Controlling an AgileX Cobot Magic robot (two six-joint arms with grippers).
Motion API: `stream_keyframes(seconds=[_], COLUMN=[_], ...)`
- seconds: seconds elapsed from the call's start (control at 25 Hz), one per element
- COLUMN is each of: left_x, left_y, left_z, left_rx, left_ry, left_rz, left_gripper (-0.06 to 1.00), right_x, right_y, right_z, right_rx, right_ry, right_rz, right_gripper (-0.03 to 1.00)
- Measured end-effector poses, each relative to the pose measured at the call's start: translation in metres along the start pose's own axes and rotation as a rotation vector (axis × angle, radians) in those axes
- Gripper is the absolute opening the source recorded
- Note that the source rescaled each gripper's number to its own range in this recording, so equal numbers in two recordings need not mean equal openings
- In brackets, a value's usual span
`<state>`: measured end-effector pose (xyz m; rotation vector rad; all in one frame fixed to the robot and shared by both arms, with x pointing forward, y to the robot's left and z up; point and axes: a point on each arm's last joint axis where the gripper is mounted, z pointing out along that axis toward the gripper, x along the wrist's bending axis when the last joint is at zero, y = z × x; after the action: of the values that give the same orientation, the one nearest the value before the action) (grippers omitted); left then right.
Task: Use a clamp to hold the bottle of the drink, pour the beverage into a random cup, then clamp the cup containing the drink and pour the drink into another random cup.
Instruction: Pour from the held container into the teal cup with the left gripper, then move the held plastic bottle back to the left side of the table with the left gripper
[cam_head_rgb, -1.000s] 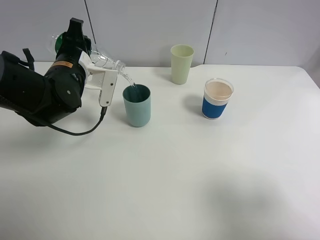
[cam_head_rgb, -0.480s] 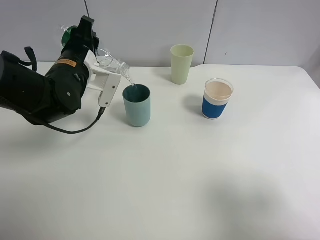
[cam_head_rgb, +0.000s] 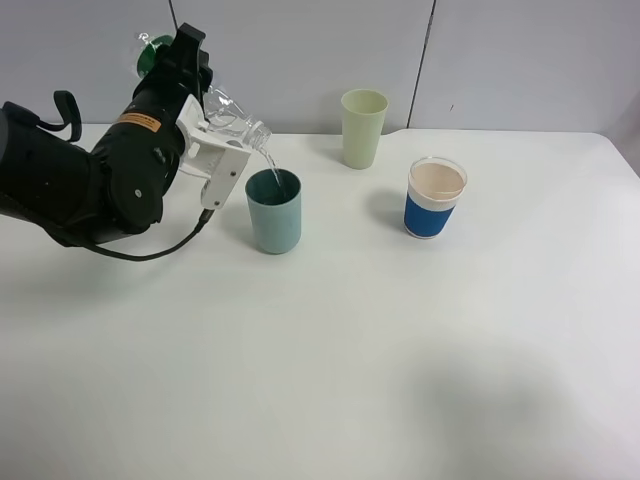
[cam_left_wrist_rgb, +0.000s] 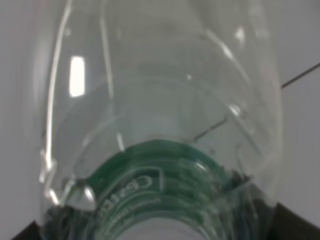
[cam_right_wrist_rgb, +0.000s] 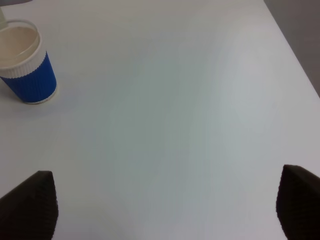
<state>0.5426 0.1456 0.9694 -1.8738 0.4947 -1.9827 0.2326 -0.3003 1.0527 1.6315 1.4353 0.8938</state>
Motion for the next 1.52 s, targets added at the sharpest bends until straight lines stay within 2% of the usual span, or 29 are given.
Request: stream_keyframes(seconds=[0.2, 0.52, 0.64, 0.76, 0.92, 1.08, 1.36, 1.52], left_x=[0.002, 0.010, 0.008, -0.001, -0.019, -0.034, -0.031, -0.029], left_y=[0.000, 0.004, 0.003, 0.001, 0.000, -0.010, -0.039, -0.053], left_z=[0.000, 0.000, 0.000, 0.000, 0.000, 0.005, 0.011, 0.012], left_rx=[0.003, -0.040, -0.028, -0.012, 0.000, 0.044, 0.077, 0.057], left_ry=[0.018, 0.113, 0.084, -0.013, -0.198, -0.335, -0.432, -0.487], left_rz=[0.016, 0.052, 0.005, -0.077, -0.297, -0.620, -1.158, -1.402], left_gripper=[0.09, 0.09, 0.09, 0.09, 0.09, 0.09, 0.09, 0.09], right_x=[0.000, 0.000, 0.000, 0.000, 0.000, 0.000, 0.000, 0.000], right_y=[0.000, 0.000, 0.000, 0.000, 0.000, 0.000, 0.000, 0.000], right_z=[0.000, 0.000, 0.000, 0.000, 0.000, 0.000, 0.000, 0.000], right_rx=[0.000, 0.000, 0.000, 0.000, 0.000, 0.000, 0.000, 0.000], right_ry=[0.000, 0.000, 0.000, 0.000, 0.000, 0.000, 0.000, 0.000], right_rz=[0.000, 0.000, 0.000, 0.000, 0.000, 0.000, 0.000, 0.000], right_gripper=[0.71, 0.71, 0.71, 0.71, 0.71, 0.71, 0.71, 0.71])
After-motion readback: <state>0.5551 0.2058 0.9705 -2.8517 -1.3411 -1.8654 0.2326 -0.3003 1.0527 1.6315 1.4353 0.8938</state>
